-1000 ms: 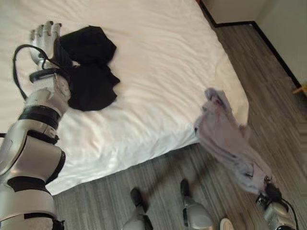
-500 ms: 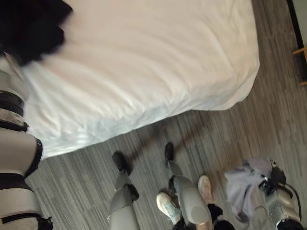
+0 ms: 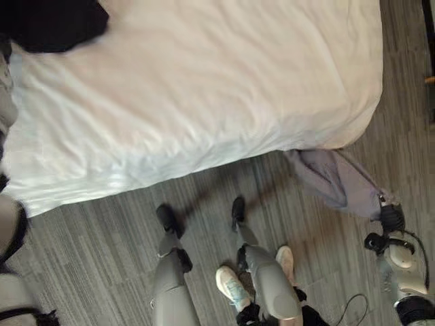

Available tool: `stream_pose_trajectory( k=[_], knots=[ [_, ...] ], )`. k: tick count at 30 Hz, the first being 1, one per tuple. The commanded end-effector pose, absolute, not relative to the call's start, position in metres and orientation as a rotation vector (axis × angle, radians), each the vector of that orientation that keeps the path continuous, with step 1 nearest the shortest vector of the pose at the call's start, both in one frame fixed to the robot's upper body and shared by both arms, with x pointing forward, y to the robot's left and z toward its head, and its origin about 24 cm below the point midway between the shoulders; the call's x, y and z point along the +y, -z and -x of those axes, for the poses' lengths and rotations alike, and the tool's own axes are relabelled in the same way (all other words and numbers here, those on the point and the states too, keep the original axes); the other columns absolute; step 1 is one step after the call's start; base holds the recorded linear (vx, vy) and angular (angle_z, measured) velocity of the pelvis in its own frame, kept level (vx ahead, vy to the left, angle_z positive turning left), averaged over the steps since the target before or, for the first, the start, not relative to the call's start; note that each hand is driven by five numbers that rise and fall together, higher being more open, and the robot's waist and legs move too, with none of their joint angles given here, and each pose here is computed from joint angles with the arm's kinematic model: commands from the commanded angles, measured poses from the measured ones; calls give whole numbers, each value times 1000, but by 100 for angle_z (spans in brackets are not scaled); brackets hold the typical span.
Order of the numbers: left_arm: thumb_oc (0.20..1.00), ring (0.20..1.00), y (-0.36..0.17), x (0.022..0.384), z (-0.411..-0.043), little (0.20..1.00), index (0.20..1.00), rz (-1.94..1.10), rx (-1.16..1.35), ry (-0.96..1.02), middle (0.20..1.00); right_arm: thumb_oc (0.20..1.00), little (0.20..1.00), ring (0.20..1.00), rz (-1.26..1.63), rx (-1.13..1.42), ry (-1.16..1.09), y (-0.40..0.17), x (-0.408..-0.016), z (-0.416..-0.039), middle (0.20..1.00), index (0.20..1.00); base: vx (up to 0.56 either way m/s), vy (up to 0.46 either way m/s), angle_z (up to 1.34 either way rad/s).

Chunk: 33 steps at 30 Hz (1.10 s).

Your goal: Pick up bed clothes into laundry basket.

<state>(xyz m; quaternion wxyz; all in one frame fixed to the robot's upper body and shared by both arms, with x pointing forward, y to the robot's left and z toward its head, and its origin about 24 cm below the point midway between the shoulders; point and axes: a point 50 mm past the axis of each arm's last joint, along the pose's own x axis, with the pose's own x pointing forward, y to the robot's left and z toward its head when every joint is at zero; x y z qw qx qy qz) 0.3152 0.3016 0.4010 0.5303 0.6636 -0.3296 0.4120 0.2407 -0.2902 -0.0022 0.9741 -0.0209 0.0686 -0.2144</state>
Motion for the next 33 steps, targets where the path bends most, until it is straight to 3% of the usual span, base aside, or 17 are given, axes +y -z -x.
stream_pose_trajectory(
  k=[1, 14, 16, 18, 23, 27, 33],
  knots=[
    [200, 200, -387, 300, -321, 200, 200, -1216, -853, -1038, 200, 200, 200, 200, 148, 48, 457, -18, -287, -245, 200, 200, 76, 35, -1],
    [200, 200, -353, 243, -350, 200, 200, -902, -890, -740, 200, 200, 200, 200, 118, 130, 482, -7, -287, -239, 200, 200, 56, 52, 5],
    [200, 200, -350, 234, -348, 200, 200, -811, -911, -692, 200, 200, 200, 200, 122, 139, 499, -7, -288, -240, 200, 200, 38, 24, -4],
    [200, 200, -345, 206, -344, 200, 200, -508, -981, -569, 200, 200, 200, 200, 108, 110, 589, -18, -302, -248, 200, 200, -25, -9, -1],
    [200, 200, -334, 186, -316, 200, 200, -141, -1073, -379, 200, 200, 200, 200, 133, 70, 662, -37, -321, -252, 200, 200, -132, 37, 0],
    [200, 200, -287, 183, -280, 200, 200, 24, -1049, -240, 200, 200, 200, 200, 192, -14, 705, -63, -331, -254, 200, 200, -95, 18, -67],
    [200, 200, -221, 220, -221, 200, 200, 102, -911, -267, 200, 200, 200, 200, 279, -102, 814, -94, -363, -239, 200, 200, -94, -113, -45]
  ],
)
